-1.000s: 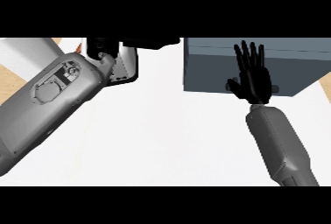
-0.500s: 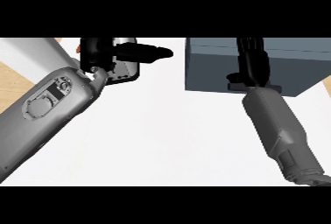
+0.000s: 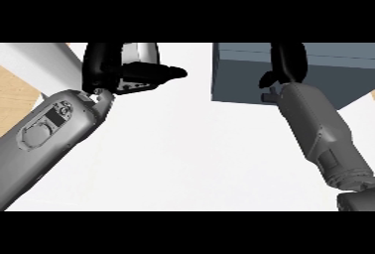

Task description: Pick up the can, place it into the drawer and close the drawer

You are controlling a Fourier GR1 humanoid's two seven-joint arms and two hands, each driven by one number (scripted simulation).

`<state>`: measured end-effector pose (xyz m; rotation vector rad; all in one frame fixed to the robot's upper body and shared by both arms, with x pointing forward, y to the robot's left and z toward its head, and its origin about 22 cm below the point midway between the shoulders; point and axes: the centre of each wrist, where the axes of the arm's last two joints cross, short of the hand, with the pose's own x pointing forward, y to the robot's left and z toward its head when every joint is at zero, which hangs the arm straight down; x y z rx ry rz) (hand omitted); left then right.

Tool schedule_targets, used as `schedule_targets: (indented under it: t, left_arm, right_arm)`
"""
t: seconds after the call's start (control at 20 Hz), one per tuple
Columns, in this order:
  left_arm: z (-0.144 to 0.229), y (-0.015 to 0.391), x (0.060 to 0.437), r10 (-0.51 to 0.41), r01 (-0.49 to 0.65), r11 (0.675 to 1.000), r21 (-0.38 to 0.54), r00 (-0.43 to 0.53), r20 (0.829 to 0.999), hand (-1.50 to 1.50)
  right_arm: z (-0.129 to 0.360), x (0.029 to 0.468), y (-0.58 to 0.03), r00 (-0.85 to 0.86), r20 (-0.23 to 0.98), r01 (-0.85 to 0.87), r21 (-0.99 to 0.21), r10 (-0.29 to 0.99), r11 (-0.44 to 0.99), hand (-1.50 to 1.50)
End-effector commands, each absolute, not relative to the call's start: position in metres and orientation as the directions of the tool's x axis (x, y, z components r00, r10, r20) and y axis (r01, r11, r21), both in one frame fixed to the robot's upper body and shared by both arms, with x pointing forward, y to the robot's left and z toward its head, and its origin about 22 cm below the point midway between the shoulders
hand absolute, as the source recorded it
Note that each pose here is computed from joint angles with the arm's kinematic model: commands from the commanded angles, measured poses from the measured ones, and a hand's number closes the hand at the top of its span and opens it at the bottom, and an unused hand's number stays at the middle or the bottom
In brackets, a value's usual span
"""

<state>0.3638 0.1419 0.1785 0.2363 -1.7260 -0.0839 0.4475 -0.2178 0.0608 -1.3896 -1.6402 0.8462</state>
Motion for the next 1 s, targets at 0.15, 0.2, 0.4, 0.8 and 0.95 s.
schedule_targets:
  t: [0.15, 0.2, 0.4, 0.8, 0.95]
  left_arm:
    - [0.166, 0.154, 0.359, -0.214, -0.111, 0.974, 0.198, -0.156, 0.964, -1.5]
    - [0.168, 0.159, 0.352, -0.201, -0.094, 0.978, 0.189, -0.147, 0.968, -1.5]
    - [0.165, 0.16, 0.35, -0.201, -0.105, 0.977, 0.185, -0.161, 0.966, -1.5]
    - [0.159, 0.163, 0.349, -0.189, -0.113, 0.979, 0.172, -0.159, 0.969, -1.5]
    - [0.14, 0.17, 0.342, -0.199, -0.117, 0.976, 0.185, -0.124, 0.972, -1.5]
  right_arm:
    - [0.087, 0.46, -0.203, -0.09, 0.196, 0.477, -0.852, 0.976, 0.216, -1.5]
    - [0.087, 0.46, -0.21, -0.106, 0.214, 0.452, -0.859, 0.971, 0.239, -1.5]
    - [0.082, 0.458, -0.203, -0.162, 0.312, 0.476, -0.806, 0.936, 0.351, -1.5]
    - [0.106, 0.466, -0.17, -0.285, 0.574, 0.426, -0.642, 0.768, 0.638, -1.5]
    - [0.108, 0.467, -0.181, -0.315, 0.636, 0.41, -0.579, 0.705, 0.705, -1.5]
